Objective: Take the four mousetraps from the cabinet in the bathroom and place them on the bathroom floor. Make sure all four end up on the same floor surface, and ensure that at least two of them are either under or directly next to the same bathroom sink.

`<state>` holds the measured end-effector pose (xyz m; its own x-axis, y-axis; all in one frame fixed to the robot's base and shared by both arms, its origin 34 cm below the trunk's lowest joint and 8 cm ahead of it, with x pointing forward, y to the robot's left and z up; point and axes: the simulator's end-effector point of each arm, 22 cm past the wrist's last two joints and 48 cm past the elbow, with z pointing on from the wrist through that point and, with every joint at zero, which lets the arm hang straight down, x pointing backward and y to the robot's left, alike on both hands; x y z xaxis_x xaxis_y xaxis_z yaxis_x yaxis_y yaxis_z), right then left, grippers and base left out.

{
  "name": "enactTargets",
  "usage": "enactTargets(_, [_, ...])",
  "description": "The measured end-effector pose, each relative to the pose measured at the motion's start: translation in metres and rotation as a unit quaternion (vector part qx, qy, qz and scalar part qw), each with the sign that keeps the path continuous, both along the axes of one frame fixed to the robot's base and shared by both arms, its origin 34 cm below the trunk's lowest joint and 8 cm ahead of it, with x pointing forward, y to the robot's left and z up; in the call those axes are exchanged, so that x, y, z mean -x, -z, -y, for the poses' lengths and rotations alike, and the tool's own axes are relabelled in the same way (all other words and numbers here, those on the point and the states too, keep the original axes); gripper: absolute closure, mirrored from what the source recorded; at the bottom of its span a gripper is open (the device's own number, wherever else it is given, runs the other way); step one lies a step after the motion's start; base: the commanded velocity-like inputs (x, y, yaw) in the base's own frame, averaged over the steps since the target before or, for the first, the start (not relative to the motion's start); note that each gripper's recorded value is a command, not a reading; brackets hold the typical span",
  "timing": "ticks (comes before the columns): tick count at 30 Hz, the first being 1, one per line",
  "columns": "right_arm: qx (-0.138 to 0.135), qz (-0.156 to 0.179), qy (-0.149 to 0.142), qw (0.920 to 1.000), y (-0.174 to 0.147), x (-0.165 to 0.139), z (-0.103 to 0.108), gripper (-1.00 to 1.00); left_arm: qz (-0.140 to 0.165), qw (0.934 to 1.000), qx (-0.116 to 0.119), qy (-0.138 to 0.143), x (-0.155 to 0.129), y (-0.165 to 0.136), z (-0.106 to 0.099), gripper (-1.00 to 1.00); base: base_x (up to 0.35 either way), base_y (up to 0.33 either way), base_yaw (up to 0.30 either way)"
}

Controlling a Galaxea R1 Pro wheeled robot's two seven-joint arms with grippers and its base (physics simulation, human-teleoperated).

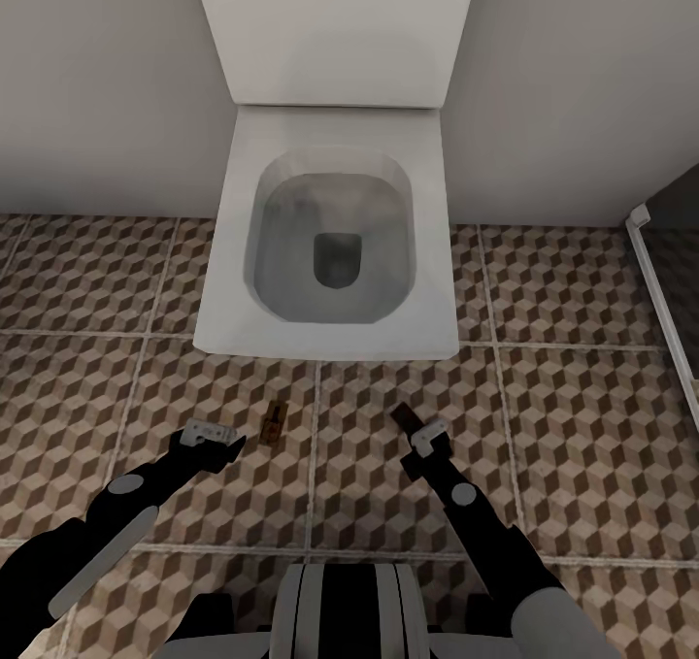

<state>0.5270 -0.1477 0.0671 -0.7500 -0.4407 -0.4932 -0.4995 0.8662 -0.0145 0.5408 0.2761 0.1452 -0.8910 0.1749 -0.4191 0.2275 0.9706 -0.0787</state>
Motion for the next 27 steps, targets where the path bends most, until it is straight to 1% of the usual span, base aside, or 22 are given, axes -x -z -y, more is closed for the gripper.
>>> enactTargets(6, [0.001,-0.007,-0.002,1.0000,0.005,0.002,0.001,1.00,-0.002,1.0000,-0.001,0.000,0.001,0.000,0.000,-1.00,0.000,0.000,0.000])
enactTargets(8, [0.002,-0.007,-0.002,1.0000,0.005,0.002,0.001,1.00,-0.010,0.9999,-0.003,0.002,0.004,0.002,-0.001,-1.00,0.000,0.000,0.000])
enactTargets(11, [0.002,-0.009,-0.002,1.0000,0.006,0.002,0.002,1.00,-0.030,0.9995,-0.009,0.008,0.013,0.005,-0.002,-1.00,0.000,0.000,0.000])
enactTargets(14, [0.003,-0.012,-0.002,0.9999,0.008,0.004,0.002,1.00,-0.039,0.9991,-0.012,0.010,0.017,0.007,-0.003,-1.00,0.000,0.000,0.000])
enactTargets(19, [0.004,-0.019,-0.003,0.9998,0.012,0.009,0.003,1.00,-0.044,0.9989,-0.013,0.011,0.020,0.008,-0.003,-1.00,0.000,0.000,0.000])
enactTargets(23, [0.008,-0.033,-0.005,0.9994,0.020,0.013,0.005,1.00,-0.046,0.9988,-0.014,0.011,0.021,0.008,-0.004,-1.00,0.000,0.000,0.000])
enactTargets(27, [0.010,-0.038,-0.006,0.9992,0.024,0.012,0.007,1.00,-0.046,0.9988,-0.014,0.011,0.022,0.008,-0.004,-1.00,0.000,0.000,0.000])
